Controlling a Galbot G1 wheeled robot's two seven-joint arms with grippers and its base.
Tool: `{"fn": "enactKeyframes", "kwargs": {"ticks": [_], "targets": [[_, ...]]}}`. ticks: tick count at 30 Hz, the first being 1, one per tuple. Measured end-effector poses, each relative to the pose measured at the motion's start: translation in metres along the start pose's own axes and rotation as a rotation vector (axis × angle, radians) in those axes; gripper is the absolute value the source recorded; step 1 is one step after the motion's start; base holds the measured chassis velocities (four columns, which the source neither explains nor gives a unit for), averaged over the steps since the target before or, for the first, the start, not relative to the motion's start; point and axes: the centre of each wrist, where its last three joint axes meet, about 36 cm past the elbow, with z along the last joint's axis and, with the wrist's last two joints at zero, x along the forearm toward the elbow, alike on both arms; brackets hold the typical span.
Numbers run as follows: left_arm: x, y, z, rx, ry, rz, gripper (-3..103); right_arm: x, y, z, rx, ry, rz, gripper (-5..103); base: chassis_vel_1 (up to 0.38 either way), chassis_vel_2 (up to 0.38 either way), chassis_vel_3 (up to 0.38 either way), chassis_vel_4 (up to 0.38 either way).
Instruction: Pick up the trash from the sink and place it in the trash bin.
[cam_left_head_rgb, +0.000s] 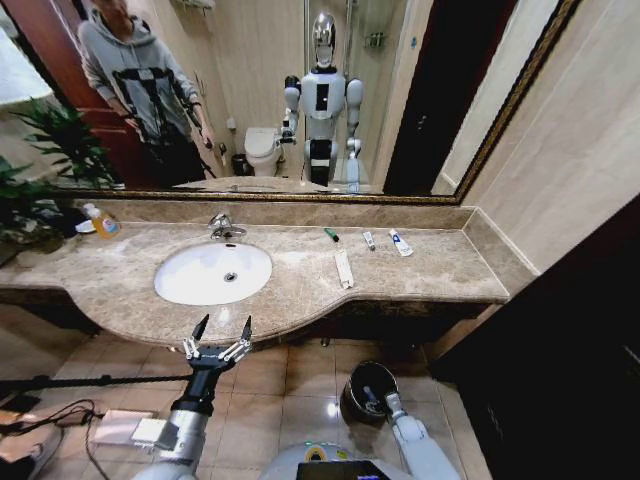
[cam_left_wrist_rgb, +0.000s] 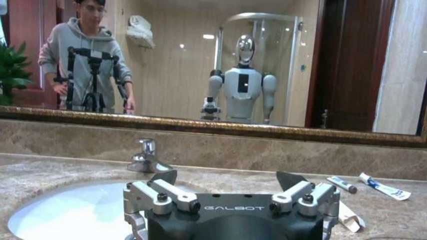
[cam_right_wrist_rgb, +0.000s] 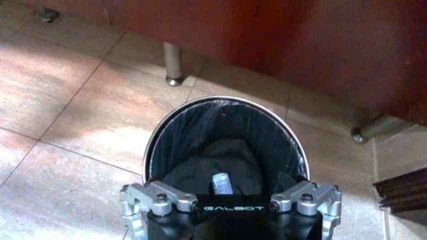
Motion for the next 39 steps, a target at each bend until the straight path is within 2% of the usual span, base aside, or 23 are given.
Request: {"fn": "enactKeyframes", "kwargs": {"ticks": [7,11,13,17,20,24,26,27,29,32,36,39], "targets": [[0.0,0.0,0.0,0.0,0.0,0.0,100,0.02,-0.007,0.001,-0.042,-0.064,0.038,100,0.0,0.0,0.0,0.0],[0.0,0.0,0.0,0.0,0.0,0.0,100,0.047,-0.012,-0.006,-0.075,-0.147,0.068,100,0.0,0.0,0.0,0.0],[0.0,0.0,0.0,0.0,0.0,0.0,100,0.08,-0.018,-0.023,-0.119,-0.234,0.103,100,0.0,0.0,0.0,0.0],[0.0,0.0,0.0,0.0,0.0,0.0,100,0.109,-0.023,-0.042,-0.17,-0.296,0.122,100,0.0,0.0,0.0,0.0],[0.0,0.0,0.0,0.0,0.0,0.0,100,0.151,-0.027,-0.068,-0.223,-0.381,0.138,100,0.0,0.0,0.0,0.0],[0.0,0.0,0.0,0.0,0.0,0.0,100,0.188,-0.024,-0.085,-0.265,-0.449,0.132,100,0.0,0.0,0.0,0.0],[0.0,0.0,0.0,0.0,0.0,0.0,100,0.221,-0.017,-0.099,-0.288,-0.506,0.117,100,0.0,0.0,0.0,0.0],[0.0,0.0,0.0,0.0,0.0,0.0,100,0.221,-0.017,-0.099,-0.288,-0.506,0.117,100,0.0,0.0,0.0,0.0],[0.0,0.0,0.0,0.0,0.0,0.0,100,0.253,-0.011,-0.112,-0.301,-0.557,0.103,100,0.0,0.0,0.0,0.0],[0.0,0.0,0.0,0.0,0.0,0.0,100,0.278,-0.01,-0.127,-0.301,-0.607,0.094,100,0.0,0.0,0.0,0.0],[0.0,0.0,0.0,0.0,0.0,0.0,100,0.297,-0.01,-0.146,-0.299,-0.661,0.088,100,0.0,0.0,0.0,0.0],[0.0,0.0,0.0,0.0,0.0,0.0,100,0.32,-0.008,-0.177,-0.285,-0.76,0.076,100,0.0,0.0,0.0,0.0]]}}
